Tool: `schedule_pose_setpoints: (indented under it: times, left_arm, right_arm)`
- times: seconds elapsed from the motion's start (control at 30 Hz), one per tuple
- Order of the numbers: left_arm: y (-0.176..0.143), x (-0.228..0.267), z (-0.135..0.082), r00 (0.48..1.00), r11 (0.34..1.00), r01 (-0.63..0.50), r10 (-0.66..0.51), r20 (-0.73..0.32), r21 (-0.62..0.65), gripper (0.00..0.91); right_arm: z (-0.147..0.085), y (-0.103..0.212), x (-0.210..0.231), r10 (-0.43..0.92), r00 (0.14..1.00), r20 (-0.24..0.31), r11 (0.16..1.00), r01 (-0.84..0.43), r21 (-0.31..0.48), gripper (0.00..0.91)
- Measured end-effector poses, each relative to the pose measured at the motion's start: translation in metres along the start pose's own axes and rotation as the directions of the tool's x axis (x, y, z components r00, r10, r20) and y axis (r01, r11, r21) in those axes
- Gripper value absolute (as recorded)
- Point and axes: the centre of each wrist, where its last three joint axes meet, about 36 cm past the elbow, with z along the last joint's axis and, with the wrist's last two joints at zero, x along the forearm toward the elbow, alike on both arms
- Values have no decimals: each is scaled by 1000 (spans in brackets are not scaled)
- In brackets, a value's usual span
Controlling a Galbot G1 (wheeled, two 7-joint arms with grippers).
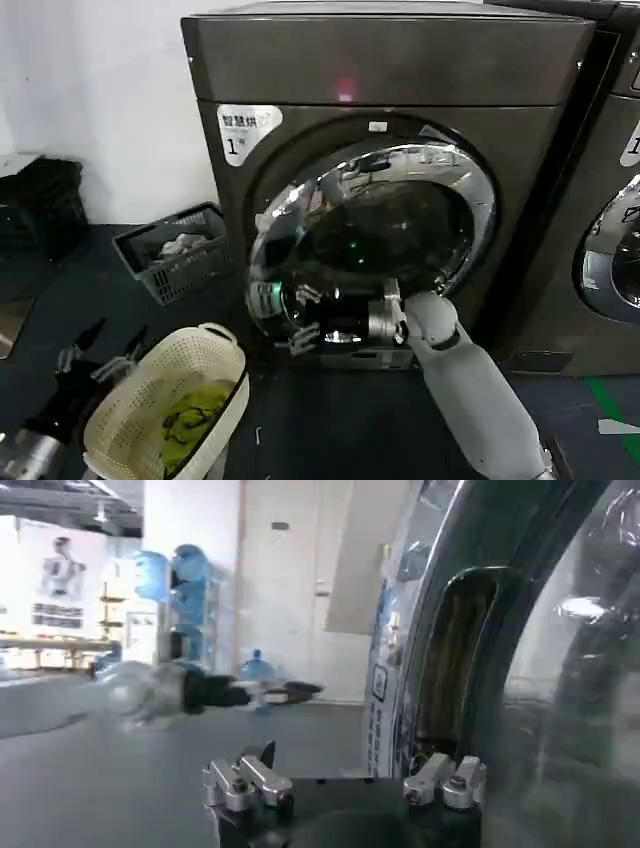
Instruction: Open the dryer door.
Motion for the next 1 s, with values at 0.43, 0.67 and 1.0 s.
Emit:
schedule_pose_setpoints:
  times: [0.43, 0.67, 1.0]
  left_arm:
    - [8, -24, -7, 998, 998, -54, 54, 10, 12, 907]
    - [5, -39, -1, 996, 996, -92, 92, 5, 20, 907]
    - [-7, -66, -1, 982, 980, -191, 191, 8, 48, 907]
  right_arm:
    - [2, 30, 22, -93, 996, 13, 995, 93, -19, 907]
    - [5, 58, 45, -126, 992, 17, 992, 126, -23, 907]
    - [-9, 97, 82, -102, 995, 16, 995, 101, 24, 907]
